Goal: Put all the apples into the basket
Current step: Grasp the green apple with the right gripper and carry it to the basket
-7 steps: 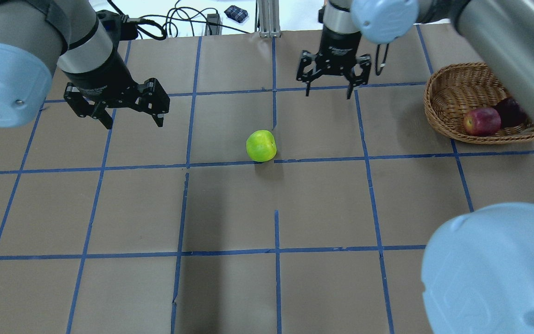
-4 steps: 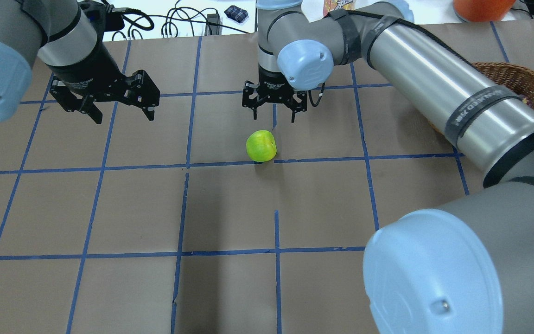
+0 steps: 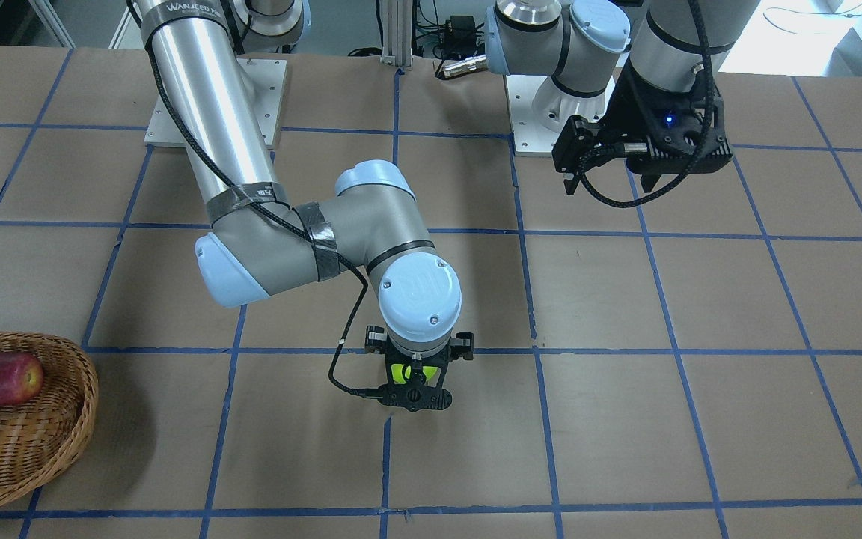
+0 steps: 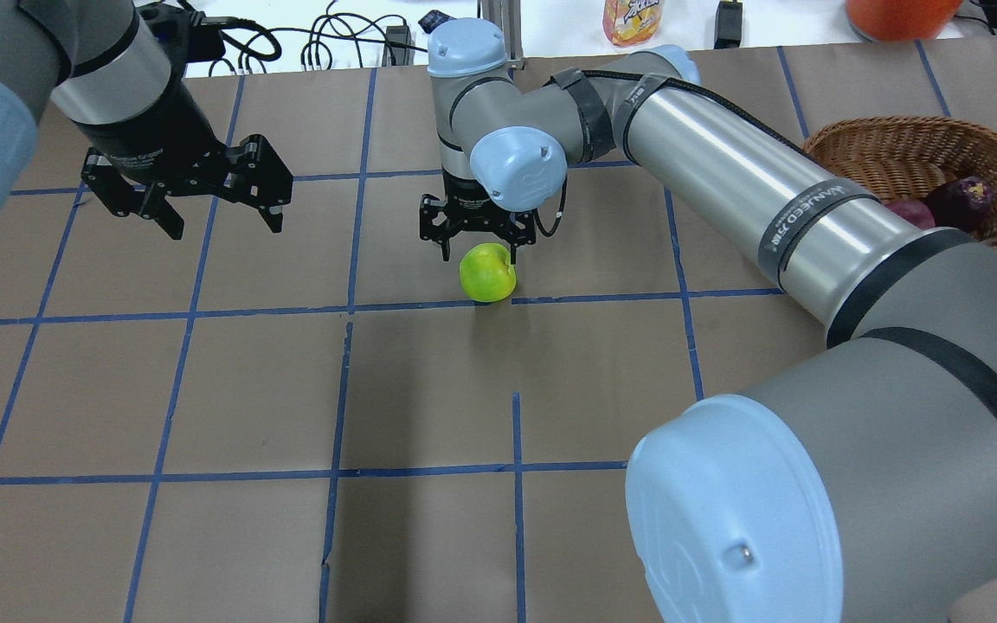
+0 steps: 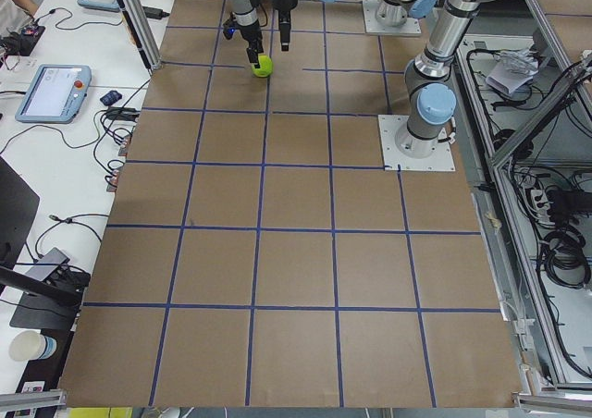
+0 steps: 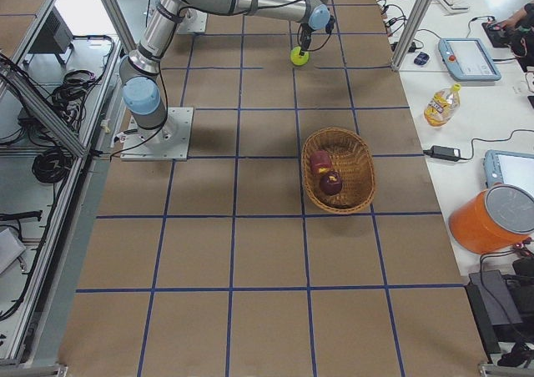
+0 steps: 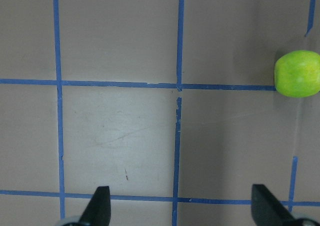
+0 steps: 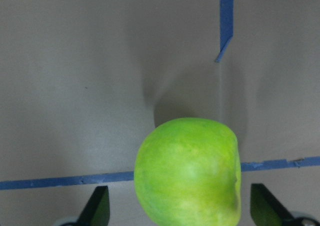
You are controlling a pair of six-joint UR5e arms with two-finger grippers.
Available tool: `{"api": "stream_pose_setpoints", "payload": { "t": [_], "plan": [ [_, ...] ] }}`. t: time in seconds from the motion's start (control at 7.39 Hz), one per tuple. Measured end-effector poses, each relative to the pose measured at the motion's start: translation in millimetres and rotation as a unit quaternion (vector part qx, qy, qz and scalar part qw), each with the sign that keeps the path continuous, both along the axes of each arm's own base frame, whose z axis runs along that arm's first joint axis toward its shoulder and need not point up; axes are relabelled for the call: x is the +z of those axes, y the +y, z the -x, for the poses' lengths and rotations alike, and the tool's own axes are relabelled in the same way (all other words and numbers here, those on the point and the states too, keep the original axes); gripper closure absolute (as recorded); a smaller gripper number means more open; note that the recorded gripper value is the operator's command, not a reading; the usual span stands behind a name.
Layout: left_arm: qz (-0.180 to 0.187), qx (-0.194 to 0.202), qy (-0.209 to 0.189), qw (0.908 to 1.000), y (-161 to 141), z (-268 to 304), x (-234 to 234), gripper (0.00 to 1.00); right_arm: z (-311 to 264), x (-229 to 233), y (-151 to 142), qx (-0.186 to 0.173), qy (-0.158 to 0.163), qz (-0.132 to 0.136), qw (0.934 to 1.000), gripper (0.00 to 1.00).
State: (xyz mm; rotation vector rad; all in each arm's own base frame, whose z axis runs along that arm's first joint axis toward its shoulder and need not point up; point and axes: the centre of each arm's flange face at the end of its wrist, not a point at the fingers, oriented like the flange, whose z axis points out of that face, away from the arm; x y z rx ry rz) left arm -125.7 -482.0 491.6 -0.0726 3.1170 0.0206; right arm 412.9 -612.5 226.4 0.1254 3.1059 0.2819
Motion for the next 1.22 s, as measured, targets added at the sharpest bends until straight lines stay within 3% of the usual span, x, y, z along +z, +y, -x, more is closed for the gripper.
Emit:
{"api": "stream_pose_setpoints", "payload": {
  "t": [0.14, 0.27, 0.41, 0.68, 0.95, 1.22],
  "plan": [
    [-0.002, 0.0, -0.001, 1.0, 1, 0, 2, 0.0, -4, -10, 2, 0.003, 0.003, -0.006, 1.0, 0.27],
    [-0.001, 0.001, -0.001, 1.0, 1, -2, 5, 0.0, -5, -18, 2, 0.006, 0.007, -0.011, 0.9999, 0.87],
    [-0.001, 0.003, -0.001, 1.0, 1, -4, 8, 0.0, -4, -25, 3, 0.01, 0.013, -0.015, 0.9998, 1.0],
    [-0.004, 0.005, 0.001, 1.0, 2, -5, 10, 0.0, 2, -21, 0, 0.019, 0.035, -0.005, 0.9992, 1.0],
    [-0.004, 0.005, 0.002, 1.0, 4, -5, 11, 0.0, 32, 27, -14, 0.008, 0.039, 0.02, 0.999, 1.0],
    [-0.004, 0.005, 0.002, 1.0, 5, -5, 11, 0.0, 155, 112, -39, 0.021, 0.042, 0.016, 0.9988, 1.0]
  ]
}}
